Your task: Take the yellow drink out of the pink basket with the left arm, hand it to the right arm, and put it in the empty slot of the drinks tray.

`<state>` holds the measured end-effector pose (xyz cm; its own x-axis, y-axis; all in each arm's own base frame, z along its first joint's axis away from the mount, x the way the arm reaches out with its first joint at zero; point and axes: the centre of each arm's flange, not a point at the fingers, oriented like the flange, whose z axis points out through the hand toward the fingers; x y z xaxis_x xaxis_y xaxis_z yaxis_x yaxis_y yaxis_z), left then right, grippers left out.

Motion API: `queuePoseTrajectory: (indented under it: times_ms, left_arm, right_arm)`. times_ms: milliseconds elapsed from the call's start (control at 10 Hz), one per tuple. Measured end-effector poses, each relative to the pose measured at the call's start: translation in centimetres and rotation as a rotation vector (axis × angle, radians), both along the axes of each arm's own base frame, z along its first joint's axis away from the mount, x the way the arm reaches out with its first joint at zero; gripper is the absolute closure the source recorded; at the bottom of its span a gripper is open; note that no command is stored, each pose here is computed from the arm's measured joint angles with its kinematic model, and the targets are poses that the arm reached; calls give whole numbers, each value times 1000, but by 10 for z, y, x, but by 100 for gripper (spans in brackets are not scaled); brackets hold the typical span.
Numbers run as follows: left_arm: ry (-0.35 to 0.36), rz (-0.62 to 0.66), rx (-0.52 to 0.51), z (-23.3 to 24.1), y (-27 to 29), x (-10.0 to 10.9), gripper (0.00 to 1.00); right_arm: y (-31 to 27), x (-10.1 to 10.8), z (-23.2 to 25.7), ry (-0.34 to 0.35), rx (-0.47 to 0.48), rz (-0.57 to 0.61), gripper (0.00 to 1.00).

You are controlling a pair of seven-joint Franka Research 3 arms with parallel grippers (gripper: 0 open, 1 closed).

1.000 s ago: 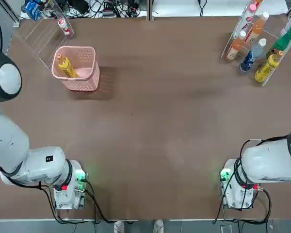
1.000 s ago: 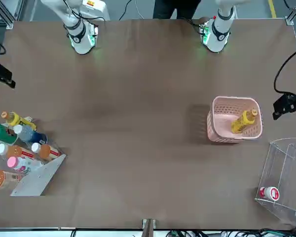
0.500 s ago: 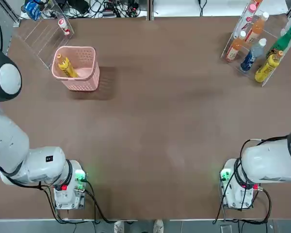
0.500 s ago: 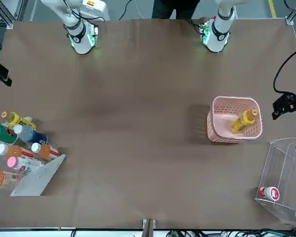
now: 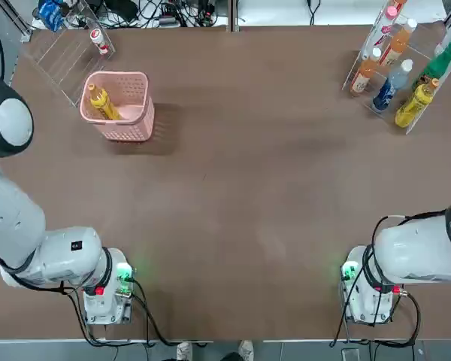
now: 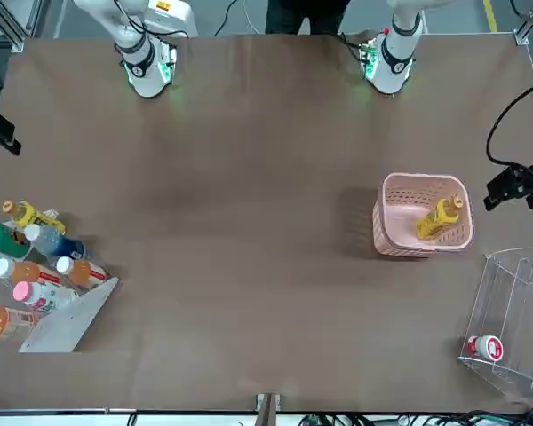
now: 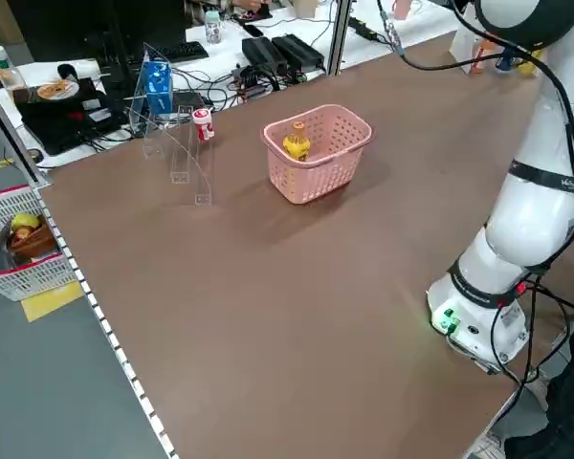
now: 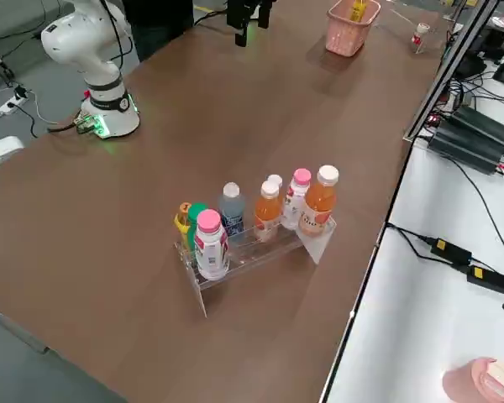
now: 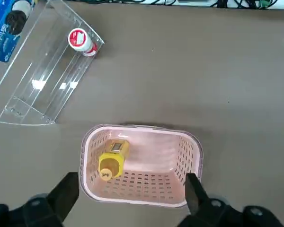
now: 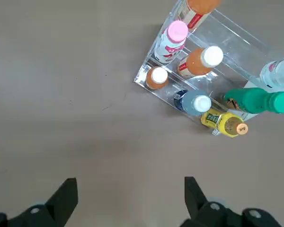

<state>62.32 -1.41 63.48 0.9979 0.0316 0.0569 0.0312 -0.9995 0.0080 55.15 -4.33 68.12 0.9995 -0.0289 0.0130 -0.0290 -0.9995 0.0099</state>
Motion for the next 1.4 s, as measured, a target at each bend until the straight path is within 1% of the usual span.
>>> queuePoseTrajectory:
  times_ms: [200,300,500,700,1100,1400]
  left_arm:
    - [28,8,1,-8,4,0,2]
    - [35,9,0,-16,6,3,2]
    - [24,10,-4,-39,7,15,2]
    - [28,7,-6,-66,5,21,2]
    - [40,7,-6,-89,5,23,3]
    - [59,6,-9,-117,4,29,3]
  right_arm:
    - [1,0,0,1,0,2,0]
    - [2,0,0,3,1,3,0]
    - [6,-1,0,8,2,10,0]
    - [7,-2,0,15,3,12,0]
    - [18,-2,-1,26,5,32,0]
    - [28,-2,-1,25,5,50,0]
